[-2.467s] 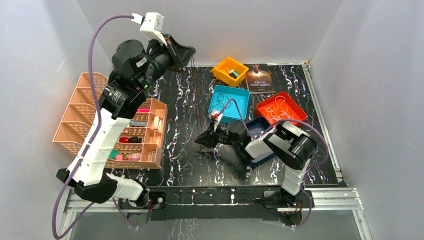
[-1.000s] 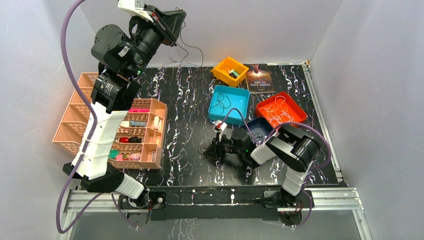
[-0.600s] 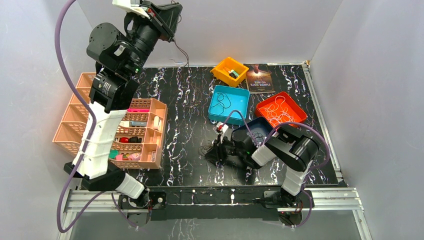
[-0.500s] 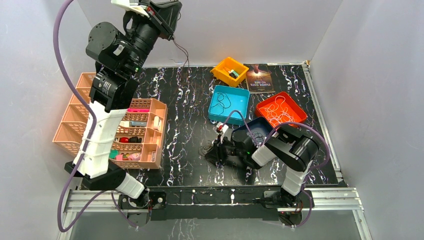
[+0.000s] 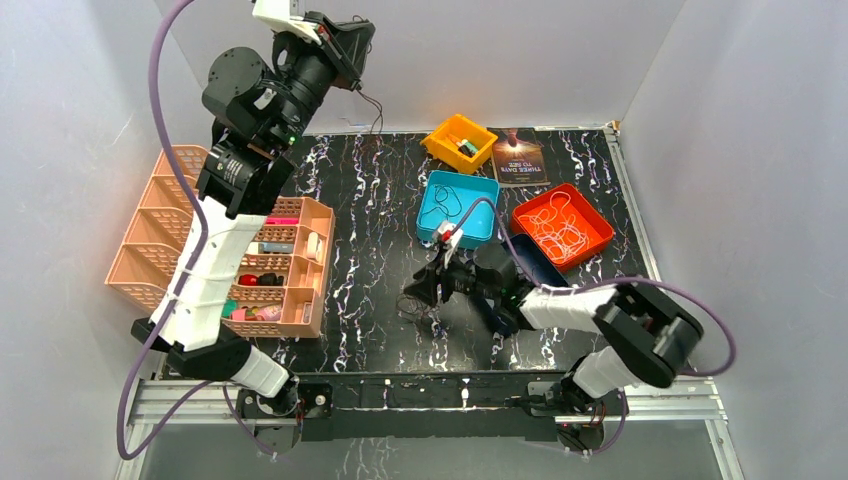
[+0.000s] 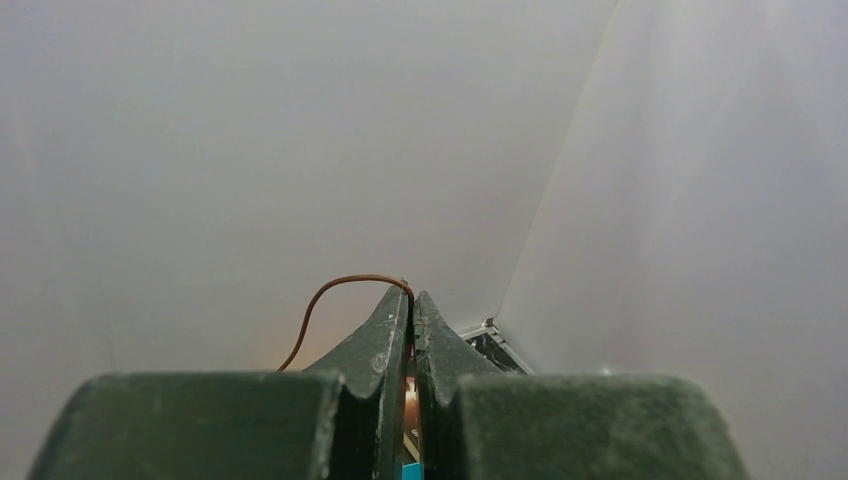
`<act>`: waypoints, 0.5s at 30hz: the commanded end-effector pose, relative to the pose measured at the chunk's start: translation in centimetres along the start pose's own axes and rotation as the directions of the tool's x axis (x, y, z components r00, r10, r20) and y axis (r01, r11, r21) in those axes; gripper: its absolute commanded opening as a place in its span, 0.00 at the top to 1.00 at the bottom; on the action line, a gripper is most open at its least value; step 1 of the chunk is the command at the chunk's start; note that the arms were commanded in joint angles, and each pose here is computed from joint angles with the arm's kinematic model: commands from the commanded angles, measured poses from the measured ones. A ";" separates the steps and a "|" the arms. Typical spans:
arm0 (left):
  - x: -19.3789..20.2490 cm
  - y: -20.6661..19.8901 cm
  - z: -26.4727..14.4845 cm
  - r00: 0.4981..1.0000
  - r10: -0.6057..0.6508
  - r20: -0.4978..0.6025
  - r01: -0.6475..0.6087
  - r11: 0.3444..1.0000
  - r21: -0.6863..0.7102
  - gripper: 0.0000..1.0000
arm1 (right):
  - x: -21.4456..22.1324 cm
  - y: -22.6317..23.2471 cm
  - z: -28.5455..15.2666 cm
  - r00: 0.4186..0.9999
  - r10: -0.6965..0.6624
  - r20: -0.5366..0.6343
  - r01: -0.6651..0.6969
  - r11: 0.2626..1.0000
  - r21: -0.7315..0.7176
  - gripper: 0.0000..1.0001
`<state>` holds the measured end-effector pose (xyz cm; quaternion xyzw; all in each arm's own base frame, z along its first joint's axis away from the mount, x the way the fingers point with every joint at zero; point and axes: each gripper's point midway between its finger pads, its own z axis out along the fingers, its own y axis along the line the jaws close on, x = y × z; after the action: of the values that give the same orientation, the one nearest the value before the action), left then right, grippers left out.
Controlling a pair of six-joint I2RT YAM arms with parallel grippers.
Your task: Untangle the cables
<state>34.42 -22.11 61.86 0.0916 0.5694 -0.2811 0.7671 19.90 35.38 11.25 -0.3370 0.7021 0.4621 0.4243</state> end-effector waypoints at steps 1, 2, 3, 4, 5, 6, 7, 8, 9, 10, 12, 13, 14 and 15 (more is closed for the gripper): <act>-2.9 0.2 -1.6 0.997 0.007 0.073 -0.007 1.000 -0.012 1.00 | -4.8 -0.1 -1.1 0.994 -0.075 0.073 0.068 0.993 0.092 0.41; -2.7 0.3 -1.6 0.998 0.008 0.068 -0.007 1.000 -0.016 1.00 | -5.5 -0.3 -1.5 0.994 -0.082 0.077 0.072 0.990 0.122 0.39; -2.5 0.3 -1.7 0.998 0.007 0.065 -0.006 1.000 -0.017 1.00 | -6.2 -0.6 -1.9 0.992 -0.090 0.082 0.077 0.985 0.153 0.38; -2.1 0.5 -1.7 0.998 0.008 0.058 -0.007 1.000 -0.024 1.00 | -7.1 -0.8 -2.4 0.991 -0.098 0.093 0.079 0.979 0.187 0.37; -1.8 0.5 -1.7 0.999 0.008 0.050 -0.006 1.000 -0.026 1.00 | -7.9 -1.2 -3.0 0.990 -0.102 0.099 0.077 0.970 0.230 0.36; -1.5 0.7 -1.7 0.999 0.007 0.045 -0.006 1.000 -0.031 1.00 | -8.7 -1.5 -3.5 0.989 -0.107 0.107 0.075 0.961 0.267 0.36; -1.3 0.7 -1.7 0.999 0.006 0.038 -0.005 0.999 -0.033 1.00 | -9.3 -1.9 -4.1 0.988 -0.114 0.107 0.076 0.948 0.310 0.35; -0.9 0.8 -1.7 1.000 0.005 0.030 -0.004 0.999 -0.036 1.00 | -10.1 -2.2 -4.7 0.986 -0.126 0.110 0.081 0.935 0.345 0.34; -0.6 0.9 -1.7 1.000 0.003 0.023 -0.003 0.999 -0.038 1.00 | -10.5 -2.4 -5.3 0.985 -0.137 0.106 0.088 0.924 0.372 0.33; -0.2 1.0 -1.8 1.000 0.001 0.015 0.000 0.999 -0.041 1.00 | -10.9 -2.6 -5.8 0.984 -0.150 0.099 0.100 0.914 0.392 0.32; 0.5 1.0 -1.8 1.000 -0.002 -0.005 0.002 0.999 -0.043 1.00 | -11.4 -3.0 -6.7 0.983 -0.165 0.084 0.113 0.893 0.436 0.30; 1.0 1.1 -1.7 1.000 -0.003 -0.019 0.002 0.999 -0.045 1.00 | -11.5 -3.4 -7.2 0.984 -0.164 0.075 0.111 0.878 0.465 0.29; 1.6 1.2 -1.6 0.999 -0.005 -0.035 0.004 0.999 -0.050 1.00 | -11.3 -3.8 -7.6 0.985 -0.160 0.059 0.110 0.862 0.495 0.29; 2.1 1.3 -1.5 0.999 -0.005 -0.050 0.003 0.999 -0.052 1.00 | -11.3 -4.3 -8.0 0.987 -0.152 0.046 0.105 0.845 0.525 0.29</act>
<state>35.29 -22.15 58.16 0.0887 0.6052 -0.2642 0.7457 24.49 30.06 21.24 -0.2621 0.7264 0.3221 0.5477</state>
